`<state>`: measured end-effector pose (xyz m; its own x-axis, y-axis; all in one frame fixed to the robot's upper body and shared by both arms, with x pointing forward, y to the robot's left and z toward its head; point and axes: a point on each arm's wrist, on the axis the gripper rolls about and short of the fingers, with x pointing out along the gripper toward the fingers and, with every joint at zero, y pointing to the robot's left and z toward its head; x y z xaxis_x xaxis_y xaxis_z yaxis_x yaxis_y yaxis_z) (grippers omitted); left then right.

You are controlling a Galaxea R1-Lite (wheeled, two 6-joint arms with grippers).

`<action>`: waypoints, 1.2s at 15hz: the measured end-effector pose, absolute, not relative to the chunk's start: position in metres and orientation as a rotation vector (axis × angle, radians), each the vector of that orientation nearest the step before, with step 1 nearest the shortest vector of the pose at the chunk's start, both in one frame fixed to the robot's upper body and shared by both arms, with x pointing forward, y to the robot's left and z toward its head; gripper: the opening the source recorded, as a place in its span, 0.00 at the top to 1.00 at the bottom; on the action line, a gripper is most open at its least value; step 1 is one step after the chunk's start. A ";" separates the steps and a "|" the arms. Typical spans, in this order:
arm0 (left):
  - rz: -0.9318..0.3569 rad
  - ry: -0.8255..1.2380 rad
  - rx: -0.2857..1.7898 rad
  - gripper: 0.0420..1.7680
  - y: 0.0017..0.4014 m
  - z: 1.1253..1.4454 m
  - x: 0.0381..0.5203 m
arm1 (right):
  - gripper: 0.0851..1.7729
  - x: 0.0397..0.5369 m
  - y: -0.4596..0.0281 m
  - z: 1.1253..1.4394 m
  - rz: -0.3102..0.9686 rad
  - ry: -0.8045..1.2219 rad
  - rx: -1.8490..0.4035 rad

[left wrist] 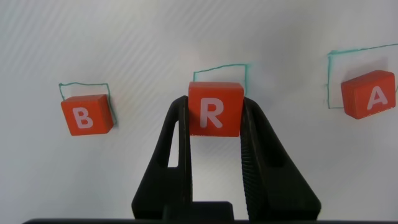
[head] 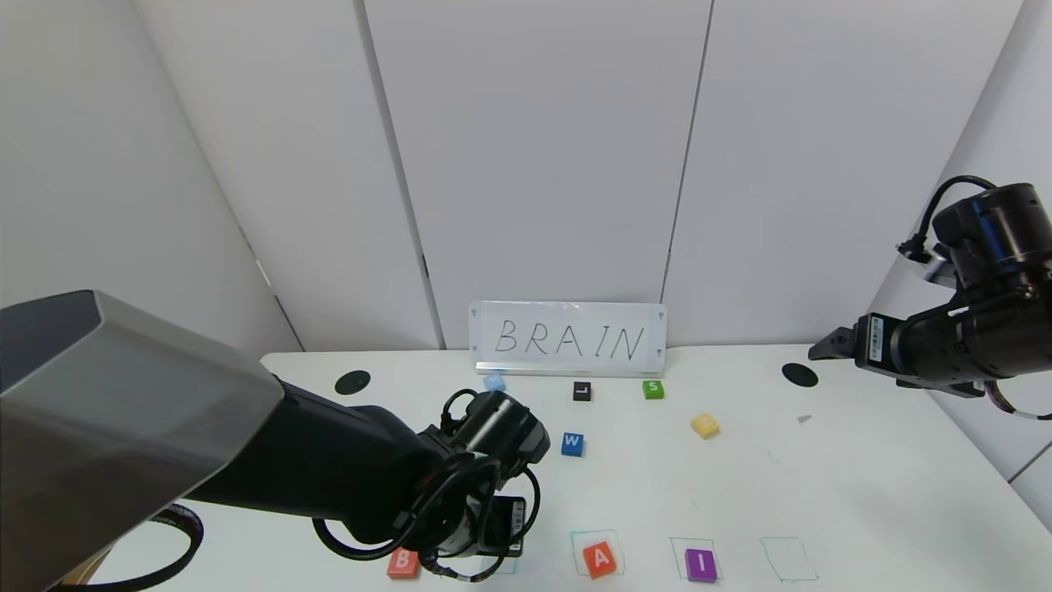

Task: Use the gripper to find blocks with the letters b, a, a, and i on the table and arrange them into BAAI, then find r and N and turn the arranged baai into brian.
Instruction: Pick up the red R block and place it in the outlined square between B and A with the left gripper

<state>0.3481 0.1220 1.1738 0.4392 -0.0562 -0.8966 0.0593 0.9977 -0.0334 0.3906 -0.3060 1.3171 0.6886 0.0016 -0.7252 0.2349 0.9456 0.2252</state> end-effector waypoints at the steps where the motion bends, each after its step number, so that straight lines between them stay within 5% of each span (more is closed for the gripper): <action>1: -0.071 1.122 0.011 0.73 0.121 1.170 0.348 | 0.04 0.391 -0.306 1.317 -0.133 0.803 0.314; 18: -0.086 1.140 0.033 0.73 0.110 1.142 0.348 | 0.04 0.391 -0.306 1.317 -0.134 0.805 0.314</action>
